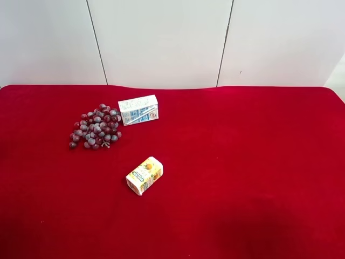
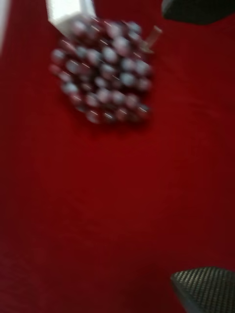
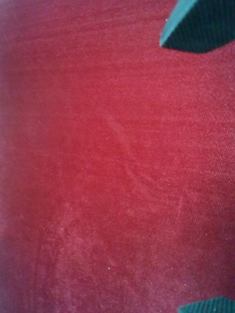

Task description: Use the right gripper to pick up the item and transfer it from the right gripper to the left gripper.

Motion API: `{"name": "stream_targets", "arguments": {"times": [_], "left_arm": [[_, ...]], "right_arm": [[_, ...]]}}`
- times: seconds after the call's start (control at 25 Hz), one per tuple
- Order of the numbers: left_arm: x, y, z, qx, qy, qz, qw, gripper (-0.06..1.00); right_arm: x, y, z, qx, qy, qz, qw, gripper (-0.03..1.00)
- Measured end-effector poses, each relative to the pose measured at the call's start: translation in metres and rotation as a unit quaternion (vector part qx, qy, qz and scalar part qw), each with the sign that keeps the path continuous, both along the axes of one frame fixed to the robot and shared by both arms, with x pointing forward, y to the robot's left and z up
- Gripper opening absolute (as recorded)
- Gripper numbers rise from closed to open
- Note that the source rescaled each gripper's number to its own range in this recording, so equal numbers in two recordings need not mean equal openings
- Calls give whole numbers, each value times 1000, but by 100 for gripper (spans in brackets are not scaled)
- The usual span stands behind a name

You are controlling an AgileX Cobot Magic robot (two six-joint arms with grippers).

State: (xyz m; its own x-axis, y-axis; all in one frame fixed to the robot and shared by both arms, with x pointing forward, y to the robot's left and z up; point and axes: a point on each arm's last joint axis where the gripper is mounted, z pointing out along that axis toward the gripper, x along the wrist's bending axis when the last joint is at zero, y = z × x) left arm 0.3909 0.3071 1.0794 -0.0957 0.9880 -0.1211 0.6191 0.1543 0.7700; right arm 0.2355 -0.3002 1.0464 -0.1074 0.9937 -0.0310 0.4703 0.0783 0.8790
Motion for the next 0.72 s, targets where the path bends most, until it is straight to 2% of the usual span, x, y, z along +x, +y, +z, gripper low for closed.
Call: {"name": "stream_targets", "arguments": {"times": [0.2, 0.4, 0.56, 0.72], "left_arm": [[-30, 3, 5, 41, 24, -3, 999, 100], [-74, 4, 10, 42, 33, 29, 998, 100], [-98, 4, 11, 46, -6, 44, 998, 100], [-116, 3, -7, 47, -29, 46, 997, 100]], "right_arm": [[0, 0, 0, 0, 0, 0, 1000, 99], [0, 0, 0, 0, 0, 0, 1000, 99], [0, 0, 0, 0, 0, 0, 1000, 99], [0, 0, 0, 0, 0, 0, 1000, 99]]}}
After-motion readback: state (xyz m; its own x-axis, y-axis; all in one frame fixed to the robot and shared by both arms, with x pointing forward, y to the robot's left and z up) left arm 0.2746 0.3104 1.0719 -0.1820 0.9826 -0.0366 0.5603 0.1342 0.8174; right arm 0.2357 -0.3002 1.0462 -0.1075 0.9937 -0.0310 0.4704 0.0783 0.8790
